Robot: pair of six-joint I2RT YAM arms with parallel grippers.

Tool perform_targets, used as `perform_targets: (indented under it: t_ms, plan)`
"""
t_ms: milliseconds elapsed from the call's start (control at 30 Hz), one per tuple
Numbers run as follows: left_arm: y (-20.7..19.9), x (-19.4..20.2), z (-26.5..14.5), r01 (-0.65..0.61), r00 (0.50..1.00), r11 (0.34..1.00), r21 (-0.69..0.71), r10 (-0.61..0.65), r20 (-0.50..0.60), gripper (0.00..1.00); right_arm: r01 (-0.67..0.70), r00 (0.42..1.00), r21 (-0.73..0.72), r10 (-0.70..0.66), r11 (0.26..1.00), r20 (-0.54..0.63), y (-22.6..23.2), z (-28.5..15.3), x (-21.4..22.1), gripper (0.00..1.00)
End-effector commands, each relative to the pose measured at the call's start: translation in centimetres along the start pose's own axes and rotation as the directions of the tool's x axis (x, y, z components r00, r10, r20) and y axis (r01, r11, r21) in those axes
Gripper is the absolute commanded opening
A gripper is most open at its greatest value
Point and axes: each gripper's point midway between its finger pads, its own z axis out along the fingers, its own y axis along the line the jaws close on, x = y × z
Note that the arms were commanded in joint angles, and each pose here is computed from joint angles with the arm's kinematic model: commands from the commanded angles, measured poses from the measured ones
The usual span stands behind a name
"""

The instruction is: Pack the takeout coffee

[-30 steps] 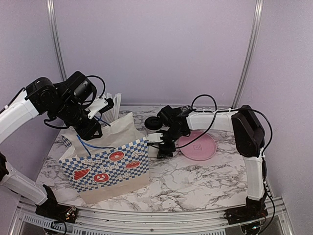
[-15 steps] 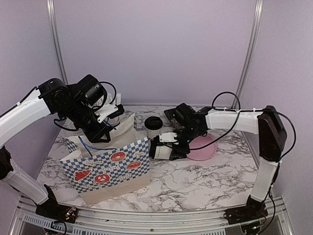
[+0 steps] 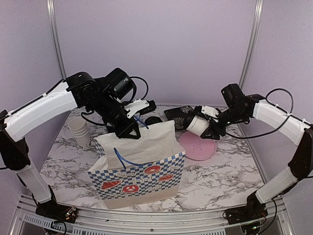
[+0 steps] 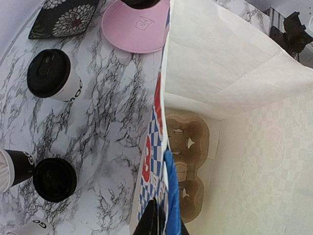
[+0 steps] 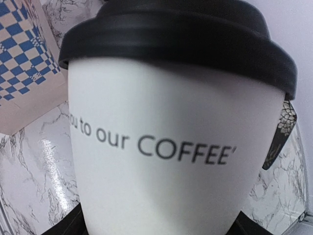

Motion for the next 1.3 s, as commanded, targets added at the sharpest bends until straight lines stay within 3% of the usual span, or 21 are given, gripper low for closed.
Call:
perform_targets:
  t_ms: [0, 500, 533, 667, 767, 1000, 1267]
  plan:
    - [-1.6, -3.4, 0.8, -0.077, 0.995, 0.995, 0.069, 0.072, 0.066, 0.08, -0.016, 0.994, 0.035, 0.012, 0.999, 0.111, -0.4, -4.5, -2.0, 0.71]
    - [1.5, -9.2, 3.6, -0.187, 0.977, 0.981, -0.06, 0.192, 0.092, 0.11, 0.073, 0.906, 0.025, -0.077, 0.997, 0.417, 0.9, -13.2, -11.0, 0.71]
    - [1.7, -9.2, 3.5, -0.185, 0.977, 0.98, -0.075, 0.191, 0.093, 0.15, 0.083, 0.899, 0.003, -0.076, 0.997, 0.431, 1.2, -13.2, -11.3, 0.71]
    - [2.5, -9.7, 1.5, -0.161, 0.977, 0.977, -0.141, 0.178, 0.119, 0.48, 0.14, 0.879, -0.062, -0.095, 0.988, 0.468, 3.0, -12.7, -12.3, 0.71]
    - [1.3, -9.4, -1.5, -0.181, 0.966, 0.974, -0.139, 0.203, 0.163, 0.61, 0.194, 0.869, -0.09, -0.129, 0.977, 0.477, 4.5, -12.3, -13.0, 0.71]
    - [-2.3, -9.4, -8.4, -0.245, 0.903, 0.958, -0.147, 0.28, 0.325, 0.8, 0.307, 0.839, -0.184, -0.175, 0.934, 0.516, 7.7, -11.6, -14.9, 0.71]
    - [-6.2, -11.7, -11.2, -0.32, 0.803, 0.938, -0.132, 0.343, 0.487, 0.84, 0.391, 0.829, -0.232, -0.231, 0.891, 0.509, 10.4, -10.3, -16.7, 0.71]
